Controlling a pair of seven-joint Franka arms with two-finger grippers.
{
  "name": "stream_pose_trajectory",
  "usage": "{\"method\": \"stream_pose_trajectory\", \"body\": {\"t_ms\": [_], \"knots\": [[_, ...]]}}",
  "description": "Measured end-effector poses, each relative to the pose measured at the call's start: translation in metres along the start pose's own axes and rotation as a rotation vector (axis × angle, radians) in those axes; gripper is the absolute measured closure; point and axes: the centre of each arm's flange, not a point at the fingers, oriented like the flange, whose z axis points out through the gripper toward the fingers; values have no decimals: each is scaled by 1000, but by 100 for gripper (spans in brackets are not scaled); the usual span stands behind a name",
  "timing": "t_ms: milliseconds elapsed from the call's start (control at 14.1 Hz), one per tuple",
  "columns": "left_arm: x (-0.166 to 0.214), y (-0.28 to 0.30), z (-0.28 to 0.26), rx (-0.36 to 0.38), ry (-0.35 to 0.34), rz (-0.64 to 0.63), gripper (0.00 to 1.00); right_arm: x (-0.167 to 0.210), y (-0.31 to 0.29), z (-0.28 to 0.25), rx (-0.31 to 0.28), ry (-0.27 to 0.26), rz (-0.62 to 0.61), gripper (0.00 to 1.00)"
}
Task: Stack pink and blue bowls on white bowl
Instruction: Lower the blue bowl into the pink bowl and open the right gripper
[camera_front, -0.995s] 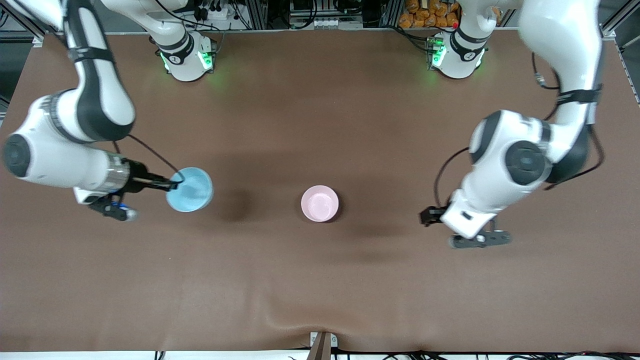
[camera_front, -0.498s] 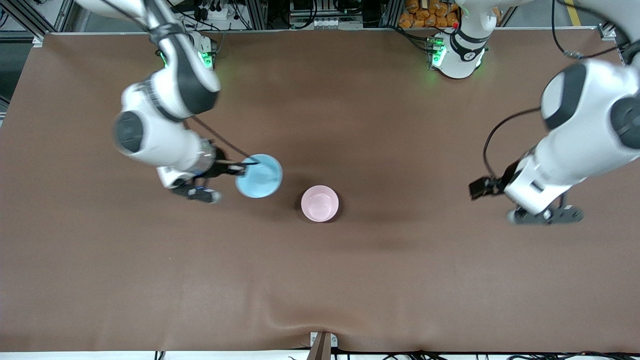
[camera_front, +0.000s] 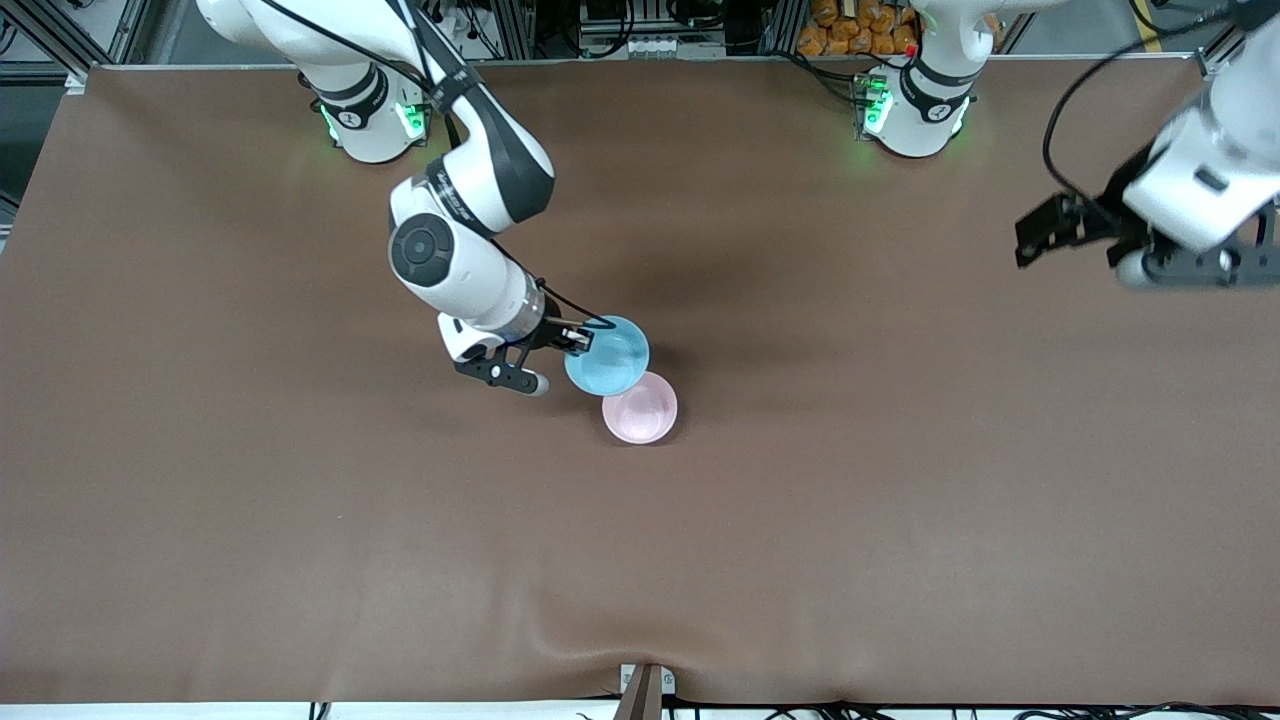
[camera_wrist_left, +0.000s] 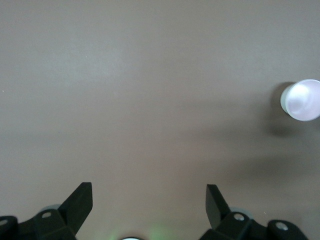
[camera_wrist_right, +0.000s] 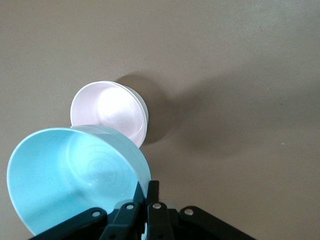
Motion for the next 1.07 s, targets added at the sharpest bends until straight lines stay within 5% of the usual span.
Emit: {"method": "stream_pose_trajectory", "body": {"t_ms": [427, 1066], "knots": [[-3, -57, 2, -11, 8, 45, 0, 16, -28, 32, 7, -3, 90, 97], [1, -60, 5, -13, 18, 43, 0, 24, -29, 70, -8, -7, 106, 97]]}}
